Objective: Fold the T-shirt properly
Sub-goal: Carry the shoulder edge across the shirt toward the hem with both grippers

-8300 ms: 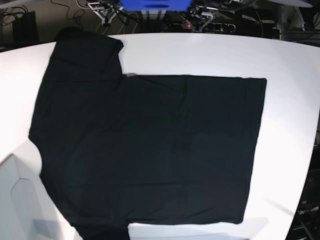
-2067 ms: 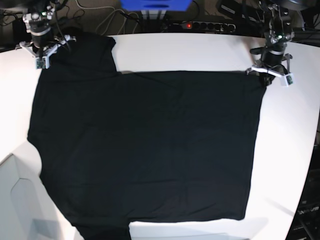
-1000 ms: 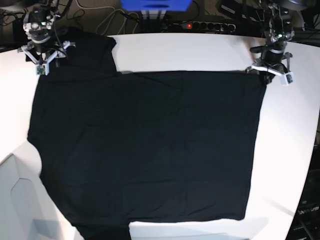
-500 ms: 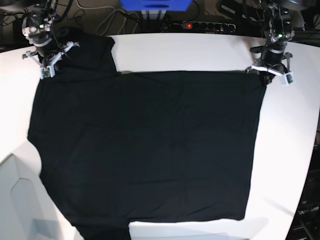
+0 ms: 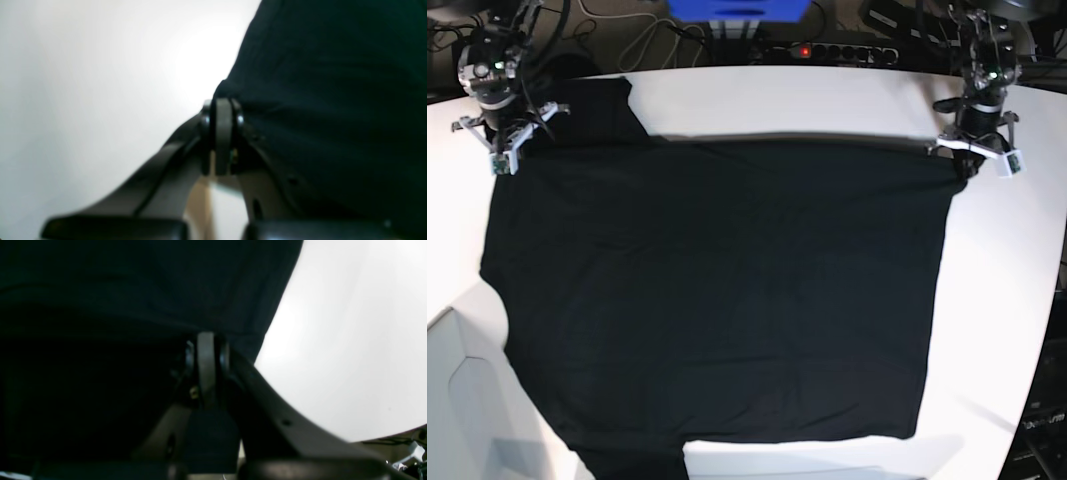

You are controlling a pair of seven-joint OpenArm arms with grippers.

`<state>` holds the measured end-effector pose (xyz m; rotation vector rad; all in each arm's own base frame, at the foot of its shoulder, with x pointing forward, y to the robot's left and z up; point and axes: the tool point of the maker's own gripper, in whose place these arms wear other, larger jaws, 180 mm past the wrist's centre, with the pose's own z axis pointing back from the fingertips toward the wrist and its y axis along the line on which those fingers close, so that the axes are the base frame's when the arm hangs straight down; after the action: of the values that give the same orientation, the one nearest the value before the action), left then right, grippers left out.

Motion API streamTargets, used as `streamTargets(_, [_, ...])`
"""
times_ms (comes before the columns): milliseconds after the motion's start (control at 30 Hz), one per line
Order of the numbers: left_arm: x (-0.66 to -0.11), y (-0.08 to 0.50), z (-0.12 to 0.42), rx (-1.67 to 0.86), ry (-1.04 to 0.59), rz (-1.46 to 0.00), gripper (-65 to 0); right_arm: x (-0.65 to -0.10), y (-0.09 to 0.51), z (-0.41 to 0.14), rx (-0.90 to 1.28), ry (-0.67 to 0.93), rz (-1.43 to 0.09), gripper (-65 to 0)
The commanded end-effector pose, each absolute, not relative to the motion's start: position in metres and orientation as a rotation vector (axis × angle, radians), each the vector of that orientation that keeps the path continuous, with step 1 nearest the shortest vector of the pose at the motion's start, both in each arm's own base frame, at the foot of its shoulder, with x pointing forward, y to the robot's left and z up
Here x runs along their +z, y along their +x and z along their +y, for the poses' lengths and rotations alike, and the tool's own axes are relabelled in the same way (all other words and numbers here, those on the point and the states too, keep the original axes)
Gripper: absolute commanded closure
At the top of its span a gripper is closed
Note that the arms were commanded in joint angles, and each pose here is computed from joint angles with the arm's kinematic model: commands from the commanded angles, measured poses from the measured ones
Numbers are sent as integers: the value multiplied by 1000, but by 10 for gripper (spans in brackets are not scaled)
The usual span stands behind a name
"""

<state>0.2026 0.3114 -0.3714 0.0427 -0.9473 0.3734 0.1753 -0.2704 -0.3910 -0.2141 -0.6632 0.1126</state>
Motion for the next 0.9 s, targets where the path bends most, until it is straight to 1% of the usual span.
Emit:
streamTargets(0, [-356,211,316,363,60,-1002,0,-379,187,-272,134,-225,-712,0])
streamTargets(200, [-343,230,316,364,49,-1059,0,-365,213,-272,126,-230,-783,0])
streamTargets(567, [-312,285,320,390,20,-1196,0,-321,286,-266,138,-232,-967,0])
streamTargets(700, [-310,304,328,425,16,-1221,0,-313,319,-262,172,-214,-1004,0])
streamTargets(867, [-311,326,334,457,1,-1234,0,-315,353,-263,158,-179,-1012,0])
